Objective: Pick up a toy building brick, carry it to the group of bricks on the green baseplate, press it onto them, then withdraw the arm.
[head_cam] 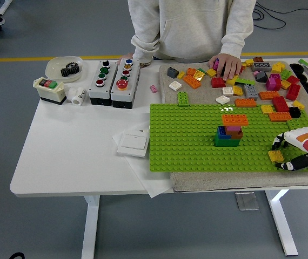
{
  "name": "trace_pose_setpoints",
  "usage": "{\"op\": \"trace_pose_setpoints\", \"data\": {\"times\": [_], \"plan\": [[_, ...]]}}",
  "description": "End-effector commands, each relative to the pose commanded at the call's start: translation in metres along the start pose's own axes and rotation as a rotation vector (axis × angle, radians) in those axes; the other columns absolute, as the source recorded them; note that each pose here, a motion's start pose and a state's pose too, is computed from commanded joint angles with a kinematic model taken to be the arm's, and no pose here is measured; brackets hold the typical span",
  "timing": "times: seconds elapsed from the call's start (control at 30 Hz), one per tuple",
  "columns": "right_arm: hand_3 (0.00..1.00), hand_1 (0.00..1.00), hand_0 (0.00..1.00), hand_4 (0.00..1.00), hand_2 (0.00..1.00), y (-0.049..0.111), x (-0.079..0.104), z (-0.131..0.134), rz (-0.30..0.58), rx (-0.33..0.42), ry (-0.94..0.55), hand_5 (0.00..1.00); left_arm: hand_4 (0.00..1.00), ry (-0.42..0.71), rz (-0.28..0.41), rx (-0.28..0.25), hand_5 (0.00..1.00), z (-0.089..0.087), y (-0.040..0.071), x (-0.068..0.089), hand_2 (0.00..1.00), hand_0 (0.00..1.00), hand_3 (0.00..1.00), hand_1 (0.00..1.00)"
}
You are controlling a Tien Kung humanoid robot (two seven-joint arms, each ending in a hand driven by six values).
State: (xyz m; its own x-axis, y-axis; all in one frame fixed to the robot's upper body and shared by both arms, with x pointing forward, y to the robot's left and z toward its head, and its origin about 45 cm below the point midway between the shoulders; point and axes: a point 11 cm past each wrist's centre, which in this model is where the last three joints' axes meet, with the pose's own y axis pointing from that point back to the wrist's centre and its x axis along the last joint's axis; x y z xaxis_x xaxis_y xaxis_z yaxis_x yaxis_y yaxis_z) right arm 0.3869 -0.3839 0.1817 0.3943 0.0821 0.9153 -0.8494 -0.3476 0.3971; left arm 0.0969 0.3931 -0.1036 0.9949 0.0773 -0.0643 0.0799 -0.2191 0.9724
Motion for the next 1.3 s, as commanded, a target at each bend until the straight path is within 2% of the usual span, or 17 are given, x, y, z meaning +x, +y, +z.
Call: {"op": "trace_pose_setpoints", "data": {"times": [0.77,0.8,0.97,1.0,1.3], "plan": [[0.531,0.496,0.521,0.787,0.554,-0.0014,0.0007,0.0025,0.011,-0.011,0.002,0.402,0.694,-0.004,0.010,0.006,0.608,-0.0007,0.0008,0.0032,0.801,0.824,0.613,0.825],[0.528,0.479,0.490,0.774,0.543,-0.0013,0.0008,0.0025,0.012,-0.010,0.002,0.421,0.694,-0.005,0.011,0.007,0.608,-0.0008,0.0008,0.0034,0.801,0.824,0.613,0.825],[0.528,0.479,0.490,0.774,0.543,-0.0010,0.0011,0.0028,0.022,-0.009,-0.001,0.421,0.694,-0.004,0.013,0.006,0.608,-0.0008,0.0010,0.0042,0.801,0.824,0.613,0.825],[0.509,0.451,0.455,0.751,0.522,-0.0009,0.0011,0.0028,0.023,-0.009,-0.001,0.439,0.693,-0.004,0.013,0.006,0.607,-0.0008,0.0011,0.0043,0.800,0.825,0.613,0.827],[0.509,0.448,0.454,0.751,0.520,-0.0006,0.0000,0.0038,0.027,-0.011,-0.001,0.445,0.693,-0.004,0.014,0.007,0.610,-0.0008,0.0012,0.0048,0.802,0.824,0.613,0.826]]}}
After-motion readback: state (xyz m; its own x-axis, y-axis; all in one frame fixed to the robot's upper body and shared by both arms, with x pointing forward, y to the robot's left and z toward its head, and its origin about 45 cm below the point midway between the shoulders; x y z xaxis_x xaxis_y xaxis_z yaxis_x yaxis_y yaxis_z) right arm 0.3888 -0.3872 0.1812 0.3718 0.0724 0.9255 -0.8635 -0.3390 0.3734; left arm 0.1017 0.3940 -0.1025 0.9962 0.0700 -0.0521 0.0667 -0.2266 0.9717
